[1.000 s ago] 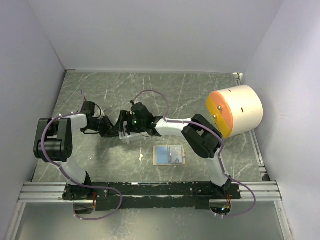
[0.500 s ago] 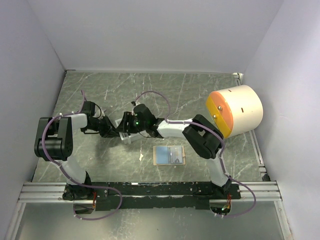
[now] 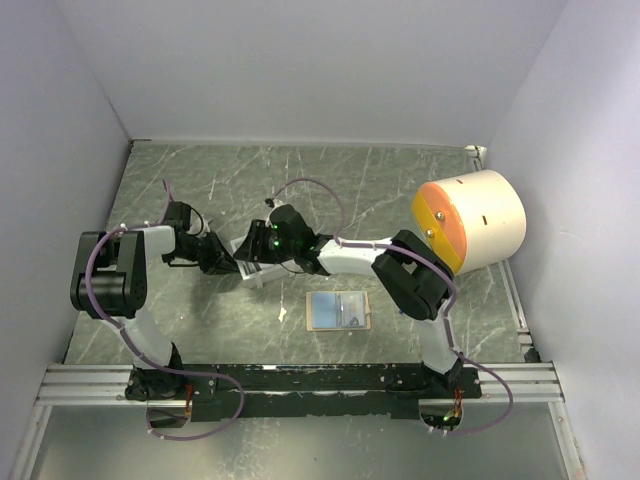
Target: Put the credit cards into the card holder
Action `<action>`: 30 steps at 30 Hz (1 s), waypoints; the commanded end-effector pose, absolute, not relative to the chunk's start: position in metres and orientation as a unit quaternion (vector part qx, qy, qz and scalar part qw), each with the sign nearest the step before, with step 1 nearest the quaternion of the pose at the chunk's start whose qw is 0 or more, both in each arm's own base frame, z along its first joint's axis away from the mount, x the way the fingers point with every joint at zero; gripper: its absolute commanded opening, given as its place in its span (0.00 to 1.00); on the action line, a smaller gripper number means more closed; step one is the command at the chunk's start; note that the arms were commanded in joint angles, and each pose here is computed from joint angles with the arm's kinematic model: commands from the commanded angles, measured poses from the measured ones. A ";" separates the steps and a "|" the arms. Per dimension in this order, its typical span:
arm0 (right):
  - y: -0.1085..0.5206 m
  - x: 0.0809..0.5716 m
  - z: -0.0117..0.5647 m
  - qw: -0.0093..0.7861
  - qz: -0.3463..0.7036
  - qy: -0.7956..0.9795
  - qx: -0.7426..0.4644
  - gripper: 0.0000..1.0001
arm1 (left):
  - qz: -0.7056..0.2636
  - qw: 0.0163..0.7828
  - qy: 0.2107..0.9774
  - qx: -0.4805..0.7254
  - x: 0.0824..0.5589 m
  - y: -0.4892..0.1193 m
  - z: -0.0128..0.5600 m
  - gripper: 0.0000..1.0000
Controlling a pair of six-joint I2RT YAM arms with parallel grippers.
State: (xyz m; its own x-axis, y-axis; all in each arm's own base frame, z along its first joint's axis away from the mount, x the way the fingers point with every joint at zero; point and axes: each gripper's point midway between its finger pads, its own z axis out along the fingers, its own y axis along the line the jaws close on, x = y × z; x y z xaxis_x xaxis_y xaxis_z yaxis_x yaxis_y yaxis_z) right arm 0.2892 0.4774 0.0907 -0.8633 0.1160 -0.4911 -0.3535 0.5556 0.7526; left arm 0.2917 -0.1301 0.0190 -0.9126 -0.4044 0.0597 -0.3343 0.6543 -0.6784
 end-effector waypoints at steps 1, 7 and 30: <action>0.488 0.281 0.125 0.261 0.506 0.818 -0.080 0.35 | -0.378 0.064 0.903 -0.193 0.306 -0.136 0.028 0.15; 0.486 0.283 0.119 0.263 0.495 0.824 -0.079 0.13 | -0.377 0.065 0.904 -0.192 0.308 -0.136 0.029 0.15; 0.443 0.305 0.147 0.370 0.406 0.832 -0.082 0.00 | -0.311 0.107 0.924 -0.195 0.321 -0.115 0.047 0.20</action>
State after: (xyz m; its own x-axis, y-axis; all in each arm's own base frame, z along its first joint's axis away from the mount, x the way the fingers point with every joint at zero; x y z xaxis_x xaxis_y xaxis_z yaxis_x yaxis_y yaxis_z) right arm 0.3045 0.4525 0.1242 -0.7610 0.1436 -0.6326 -0.4107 0.6482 0.6412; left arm 0.3092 -0.1230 0.0265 -0.9063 -0.4224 0.0155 -0.3304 0.6850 -0.6493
